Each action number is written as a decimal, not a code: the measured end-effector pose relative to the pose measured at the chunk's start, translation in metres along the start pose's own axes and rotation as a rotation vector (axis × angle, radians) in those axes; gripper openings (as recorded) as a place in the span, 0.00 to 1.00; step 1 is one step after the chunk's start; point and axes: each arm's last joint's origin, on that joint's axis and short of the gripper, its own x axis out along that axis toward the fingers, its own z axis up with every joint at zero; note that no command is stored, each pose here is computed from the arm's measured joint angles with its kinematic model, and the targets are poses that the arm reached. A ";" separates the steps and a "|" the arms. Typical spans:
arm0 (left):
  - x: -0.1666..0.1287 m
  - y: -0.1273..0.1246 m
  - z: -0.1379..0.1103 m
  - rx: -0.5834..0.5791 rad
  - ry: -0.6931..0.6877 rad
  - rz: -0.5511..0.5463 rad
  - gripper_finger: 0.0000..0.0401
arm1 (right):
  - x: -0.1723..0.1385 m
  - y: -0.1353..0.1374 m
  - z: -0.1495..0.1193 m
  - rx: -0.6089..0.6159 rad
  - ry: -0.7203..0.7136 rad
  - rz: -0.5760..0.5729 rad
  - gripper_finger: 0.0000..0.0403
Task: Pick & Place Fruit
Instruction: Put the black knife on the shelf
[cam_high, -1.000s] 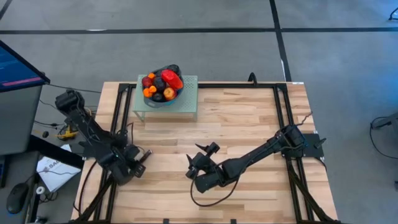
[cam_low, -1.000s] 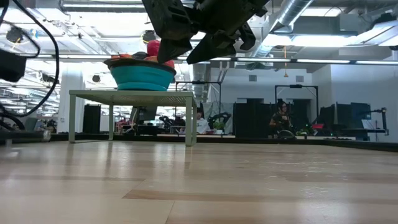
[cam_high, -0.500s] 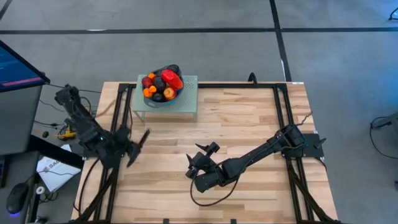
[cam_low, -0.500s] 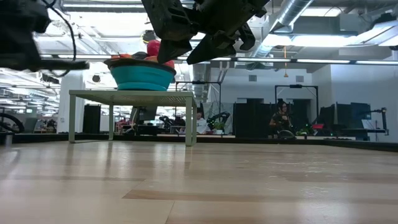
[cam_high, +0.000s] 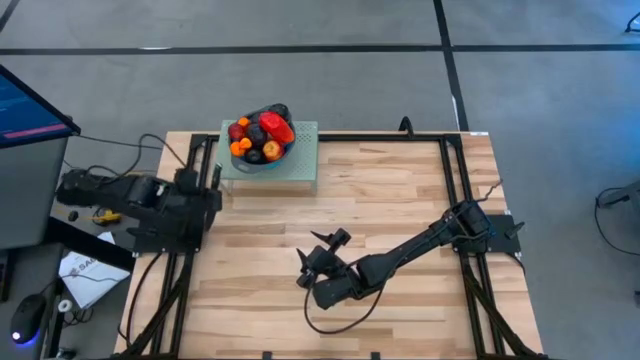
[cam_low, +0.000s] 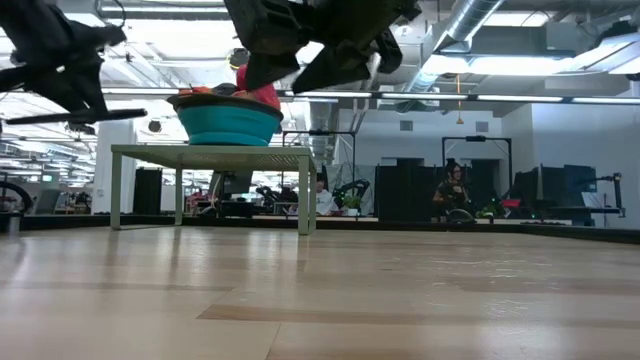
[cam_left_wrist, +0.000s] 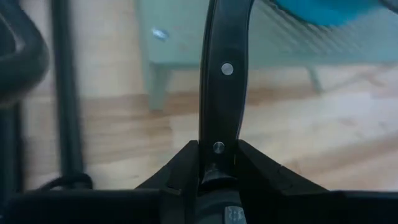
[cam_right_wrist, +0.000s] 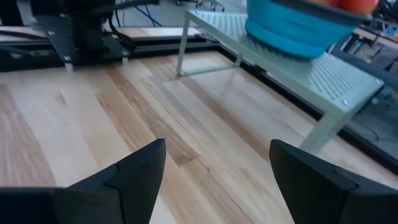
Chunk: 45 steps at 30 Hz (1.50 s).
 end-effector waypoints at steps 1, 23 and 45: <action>0.001 0.001 0.003 -0.010 -0.008 0.025 0.21 | 0.000 0.001 0.002 -0.004 -0.009 0.004 0.70; 0.051 -0.017 0.080 -0.083 -0.014 0.152 0.22 | -0.030 0.012 0.010 -0.090 -0.098 0.018 0.70; 0.082 -0.009 0.110 -0.175 -0.006 0.145 0.22 | -0.039 0.017 0.010 -0.064 -0.114 0.045 0.70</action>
